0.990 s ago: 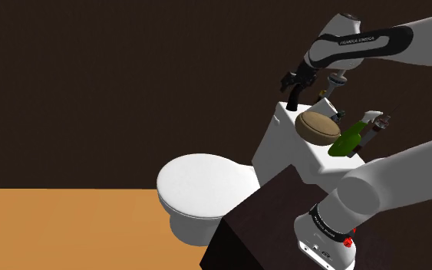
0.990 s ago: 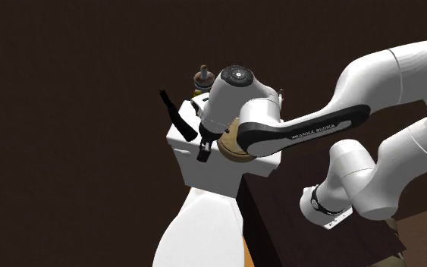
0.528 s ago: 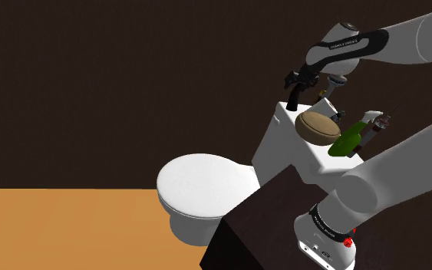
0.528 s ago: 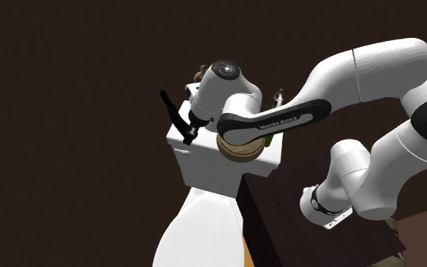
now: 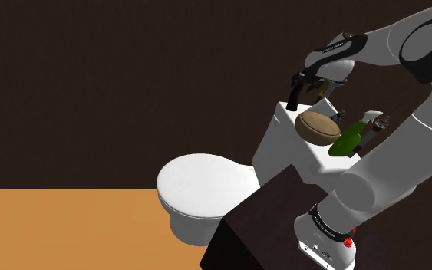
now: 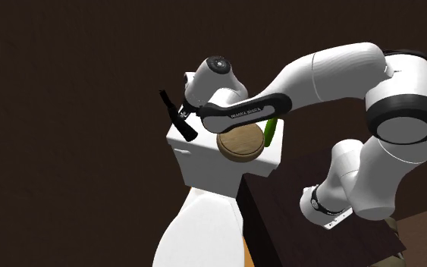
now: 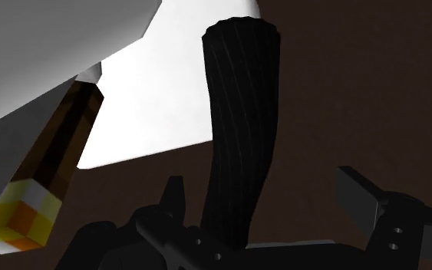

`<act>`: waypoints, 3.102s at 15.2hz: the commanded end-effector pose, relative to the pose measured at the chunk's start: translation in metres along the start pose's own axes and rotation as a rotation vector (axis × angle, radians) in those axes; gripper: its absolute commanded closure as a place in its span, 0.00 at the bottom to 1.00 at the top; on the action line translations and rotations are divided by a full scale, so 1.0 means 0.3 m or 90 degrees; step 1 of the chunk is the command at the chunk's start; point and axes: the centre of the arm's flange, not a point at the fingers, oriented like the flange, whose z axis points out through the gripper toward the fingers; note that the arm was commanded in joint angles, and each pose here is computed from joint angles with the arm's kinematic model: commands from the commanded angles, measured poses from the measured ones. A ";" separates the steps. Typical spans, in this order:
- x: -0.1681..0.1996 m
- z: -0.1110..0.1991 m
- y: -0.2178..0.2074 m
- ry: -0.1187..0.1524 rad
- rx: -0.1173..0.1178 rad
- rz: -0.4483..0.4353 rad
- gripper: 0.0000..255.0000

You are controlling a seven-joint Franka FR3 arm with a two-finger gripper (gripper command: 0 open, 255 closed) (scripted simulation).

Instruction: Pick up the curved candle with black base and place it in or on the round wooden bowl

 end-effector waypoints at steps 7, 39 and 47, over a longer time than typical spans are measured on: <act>0.011 0.149 0.017 0.006 -0.003 0.011 0.00; 0.125 -0.070 0.010 0.006 -0.003 0.011 1.00; 0.191 -0.194 0.006 0.006 -0.003 0.011 1.00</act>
